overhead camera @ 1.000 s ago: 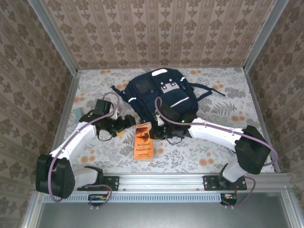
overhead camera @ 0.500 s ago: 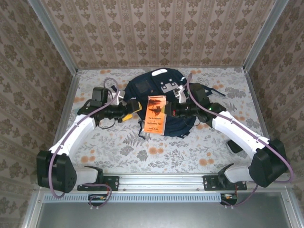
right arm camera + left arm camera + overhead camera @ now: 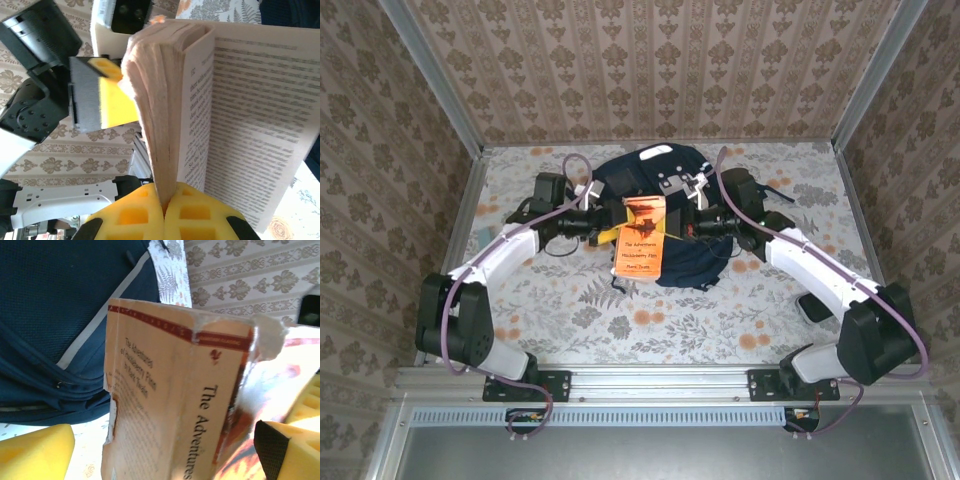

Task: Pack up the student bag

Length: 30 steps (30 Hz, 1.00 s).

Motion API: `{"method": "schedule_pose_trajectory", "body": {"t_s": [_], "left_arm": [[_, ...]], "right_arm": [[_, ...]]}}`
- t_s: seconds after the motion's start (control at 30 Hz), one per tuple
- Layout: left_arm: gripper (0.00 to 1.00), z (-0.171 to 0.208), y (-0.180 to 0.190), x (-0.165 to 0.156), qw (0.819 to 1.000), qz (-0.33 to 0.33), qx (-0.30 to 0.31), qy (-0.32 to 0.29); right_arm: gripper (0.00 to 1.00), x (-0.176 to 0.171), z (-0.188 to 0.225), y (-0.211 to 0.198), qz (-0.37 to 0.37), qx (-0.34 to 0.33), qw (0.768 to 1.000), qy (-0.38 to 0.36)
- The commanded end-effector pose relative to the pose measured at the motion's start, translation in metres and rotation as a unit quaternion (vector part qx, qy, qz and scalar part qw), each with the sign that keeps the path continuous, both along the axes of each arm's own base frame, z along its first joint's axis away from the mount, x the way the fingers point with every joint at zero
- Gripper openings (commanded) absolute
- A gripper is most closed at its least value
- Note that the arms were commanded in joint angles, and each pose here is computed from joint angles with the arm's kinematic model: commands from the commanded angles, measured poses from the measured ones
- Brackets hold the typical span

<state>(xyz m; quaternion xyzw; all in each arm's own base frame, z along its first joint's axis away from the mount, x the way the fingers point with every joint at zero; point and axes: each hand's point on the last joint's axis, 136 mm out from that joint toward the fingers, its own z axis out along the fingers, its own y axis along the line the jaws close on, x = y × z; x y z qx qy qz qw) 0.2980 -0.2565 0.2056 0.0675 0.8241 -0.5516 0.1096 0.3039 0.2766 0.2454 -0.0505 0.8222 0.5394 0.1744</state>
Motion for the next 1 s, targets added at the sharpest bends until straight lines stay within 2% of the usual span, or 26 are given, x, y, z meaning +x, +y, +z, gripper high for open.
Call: {"method": "schedule_pose_trajectory", "body": {"t_s": [0.0,0.17,0.33,0.4,0.47,0.53,0.6,0.67,0.73,0.77,0.9,0.97], "left_arm": [[0.90,0.034,-0.011,-0.003,0.997,-0.031,-0.041,-0.049],[0.76,0.042,-0.017,-0.014,0.995,-0.053,-0.051,-0.063],[0.53,0.044,-0.016,-0.013,0.995,-0.047,-0.049,-0.068],[0.47,0.046,-0.016,-0.012,0.995,-0.044,-0.049,-0.069],[0.37,0.047,-0.016,-0.011,0.995,-0.041,-0.051,-0.071],[0.29,0.050,-0.015,-0.008,0.996,-0.030,-0.048,-0.075],[0.24,0.053,-0.013,-0.004,0.996,-0.013,-0.042,-0.081],[0.21,0.059,-0.011,0.000,0.995,0.008,-0.038,-0.091],[0.20,0.067,-0.007,0.007,0.994,0.039,-0.036,-0.098],[0.20,0.072,-0.005,0.011,0.993,0.055,-0.038,-0.101],[0.20,0.094,0.001,0.028,0.985,0.124,-0.057,-0.108],[0.20,0.106,0.004,0.035,0.979,0.154,-0.070,-0.112]], "right_arm": [[0.03,0.003,0.009,0.003,0.018,0.026,0.999,-0.004],[0.03,0.009,0.001,0.003,0.011,0.023,1.000,0.009],[0.04,0.013,-0.006,-0.003,-0.002,0.013,1.000,0.016],[0.05,0.014,-0.011,-0.007,-0.009,0.002,1.000,0.018],[0.09,0.014,-0.014,-0.011,-0.016,-0.008,1.000,0.019],[0.20,0.015,-0.018,-0.017,-0.031,-0.024,0.999,0.022],[0.36,0.016,-0.019,-0.026,-0.053,-0.038,0.998,0.017],[0.52,0.017,-0.014,-0.036,-0.084,-0.045,0.995,0.007],[0.65,0.016,-0.012,-0.043,-0.112,-0.041,0.993,-0.001],[0.66,0.015,-0.007,-0.045,-0.121,-0.029,0.992,-0.009],[0.85,0.013,0.000,-0.056,-0.182,0.025,0.983,-0.022],[0.91,0.011,0.004,-0.057,-0.199,0.057,0.978,-0.019]]}}
